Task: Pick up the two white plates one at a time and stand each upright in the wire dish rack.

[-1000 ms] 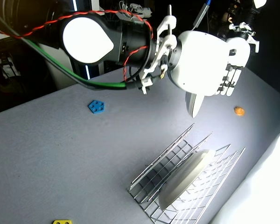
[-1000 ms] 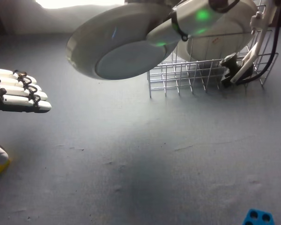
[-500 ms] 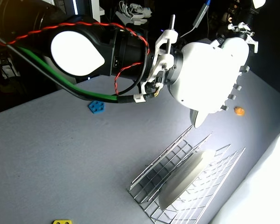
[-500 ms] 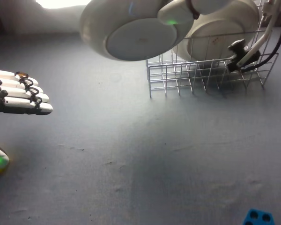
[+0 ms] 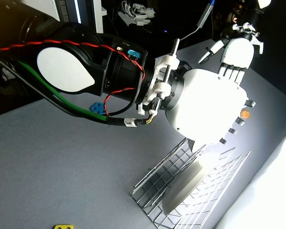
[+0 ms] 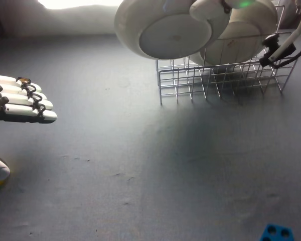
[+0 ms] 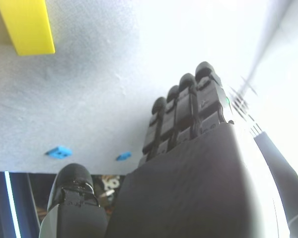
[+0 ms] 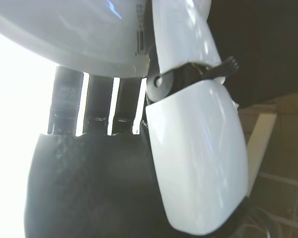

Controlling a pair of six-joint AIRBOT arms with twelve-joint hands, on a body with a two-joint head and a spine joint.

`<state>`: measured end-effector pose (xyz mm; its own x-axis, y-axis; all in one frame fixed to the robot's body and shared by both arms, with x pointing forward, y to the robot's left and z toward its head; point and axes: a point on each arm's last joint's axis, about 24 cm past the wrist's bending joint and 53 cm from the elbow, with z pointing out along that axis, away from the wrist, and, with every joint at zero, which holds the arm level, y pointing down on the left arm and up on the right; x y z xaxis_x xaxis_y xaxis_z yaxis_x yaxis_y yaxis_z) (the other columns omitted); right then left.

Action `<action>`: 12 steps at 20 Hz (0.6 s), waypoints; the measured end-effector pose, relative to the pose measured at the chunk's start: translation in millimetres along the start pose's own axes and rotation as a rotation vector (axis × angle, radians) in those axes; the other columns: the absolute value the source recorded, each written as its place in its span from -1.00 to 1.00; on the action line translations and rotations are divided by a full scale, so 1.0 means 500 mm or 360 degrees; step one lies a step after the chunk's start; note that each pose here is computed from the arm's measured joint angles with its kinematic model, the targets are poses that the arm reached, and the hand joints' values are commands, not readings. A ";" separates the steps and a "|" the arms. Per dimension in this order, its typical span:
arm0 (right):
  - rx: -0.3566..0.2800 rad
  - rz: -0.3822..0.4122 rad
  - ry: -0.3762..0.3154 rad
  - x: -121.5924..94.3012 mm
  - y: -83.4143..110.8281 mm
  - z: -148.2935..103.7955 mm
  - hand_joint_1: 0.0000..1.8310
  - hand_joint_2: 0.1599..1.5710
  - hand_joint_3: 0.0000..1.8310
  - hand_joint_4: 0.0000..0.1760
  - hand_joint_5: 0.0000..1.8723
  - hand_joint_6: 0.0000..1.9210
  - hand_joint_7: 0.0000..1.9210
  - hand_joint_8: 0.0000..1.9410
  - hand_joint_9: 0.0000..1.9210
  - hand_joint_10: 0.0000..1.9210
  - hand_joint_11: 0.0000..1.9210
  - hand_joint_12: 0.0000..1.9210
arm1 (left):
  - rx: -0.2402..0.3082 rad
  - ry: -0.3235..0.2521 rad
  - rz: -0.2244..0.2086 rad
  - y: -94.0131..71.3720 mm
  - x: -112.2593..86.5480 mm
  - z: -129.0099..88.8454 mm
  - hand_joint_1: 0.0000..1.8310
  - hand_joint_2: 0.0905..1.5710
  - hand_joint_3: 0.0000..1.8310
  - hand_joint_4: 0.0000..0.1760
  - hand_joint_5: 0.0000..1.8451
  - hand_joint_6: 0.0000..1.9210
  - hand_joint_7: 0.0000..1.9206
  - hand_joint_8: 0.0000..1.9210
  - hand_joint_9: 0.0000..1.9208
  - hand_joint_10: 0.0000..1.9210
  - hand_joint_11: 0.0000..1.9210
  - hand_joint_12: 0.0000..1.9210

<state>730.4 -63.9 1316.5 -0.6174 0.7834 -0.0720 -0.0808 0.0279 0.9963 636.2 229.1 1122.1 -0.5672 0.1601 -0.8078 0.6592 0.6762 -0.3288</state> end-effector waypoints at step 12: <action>0.0179 -0.0152 -0.0048 -0.033 -0.040 -0.002 0.63 0.30 -1.00 -1.00 0.05 0.00 0.10 -0.25 0.01 -0.04 -0.07 0.49 | 0.0004 0.0005 0.0000 -0.004 0.003 0.003 -1.00 0.33 -1.00 -1.00 -1.00 -1.00 -1.00 -1.00 -1.00 -1.00 -1.00 -1.00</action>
<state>741.3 -78.1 1297.6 -0.5871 0.7922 -0.1668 -0.0485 0.1712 0.9840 634.6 226.9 1120.8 -0.5691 0.1623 -0.8061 0.6603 0.6744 -0.3304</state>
